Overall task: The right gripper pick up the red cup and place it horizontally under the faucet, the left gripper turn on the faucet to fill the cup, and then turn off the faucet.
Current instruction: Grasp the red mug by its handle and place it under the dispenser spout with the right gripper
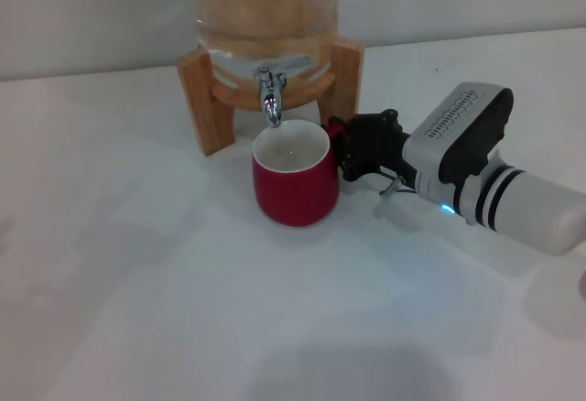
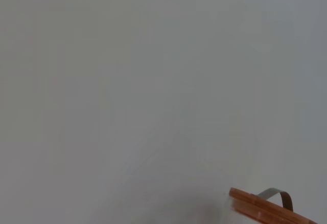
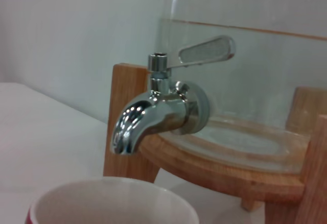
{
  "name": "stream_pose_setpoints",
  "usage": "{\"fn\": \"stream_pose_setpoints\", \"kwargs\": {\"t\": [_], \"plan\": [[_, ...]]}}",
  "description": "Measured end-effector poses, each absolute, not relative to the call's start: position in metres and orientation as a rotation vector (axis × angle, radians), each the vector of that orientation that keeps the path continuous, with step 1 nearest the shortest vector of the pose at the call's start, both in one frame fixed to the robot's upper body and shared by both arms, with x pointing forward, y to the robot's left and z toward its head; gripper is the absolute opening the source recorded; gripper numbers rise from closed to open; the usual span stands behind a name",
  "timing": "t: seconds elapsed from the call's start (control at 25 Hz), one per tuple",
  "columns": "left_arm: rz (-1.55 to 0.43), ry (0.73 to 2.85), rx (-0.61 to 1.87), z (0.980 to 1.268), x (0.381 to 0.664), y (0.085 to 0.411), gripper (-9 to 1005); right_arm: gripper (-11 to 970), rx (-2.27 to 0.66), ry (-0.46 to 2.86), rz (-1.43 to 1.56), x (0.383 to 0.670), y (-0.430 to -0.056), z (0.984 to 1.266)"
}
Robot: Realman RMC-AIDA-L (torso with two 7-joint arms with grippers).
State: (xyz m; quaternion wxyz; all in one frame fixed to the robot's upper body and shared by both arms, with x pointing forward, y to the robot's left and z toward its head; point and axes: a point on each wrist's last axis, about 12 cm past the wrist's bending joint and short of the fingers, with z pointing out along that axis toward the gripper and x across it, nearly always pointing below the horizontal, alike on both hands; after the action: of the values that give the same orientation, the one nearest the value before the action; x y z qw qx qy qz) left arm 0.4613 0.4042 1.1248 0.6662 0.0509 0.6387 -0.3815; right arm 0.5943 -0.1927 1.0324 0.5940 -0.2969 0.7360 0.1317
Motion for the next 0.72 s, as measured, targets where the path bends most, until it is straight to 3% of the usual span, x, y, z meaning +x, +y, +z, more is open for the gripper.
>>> {"fn": "stream_pose_setpoints", "kwargs": {"t": [0.72], "plan": [[-0.862, 1.442, 0.112, 1.1243, 0.4602, 0.4045, 873, 95, -0.702, 1.702, 0.328, 0.5933, -0.1834, 1.0336]]}}
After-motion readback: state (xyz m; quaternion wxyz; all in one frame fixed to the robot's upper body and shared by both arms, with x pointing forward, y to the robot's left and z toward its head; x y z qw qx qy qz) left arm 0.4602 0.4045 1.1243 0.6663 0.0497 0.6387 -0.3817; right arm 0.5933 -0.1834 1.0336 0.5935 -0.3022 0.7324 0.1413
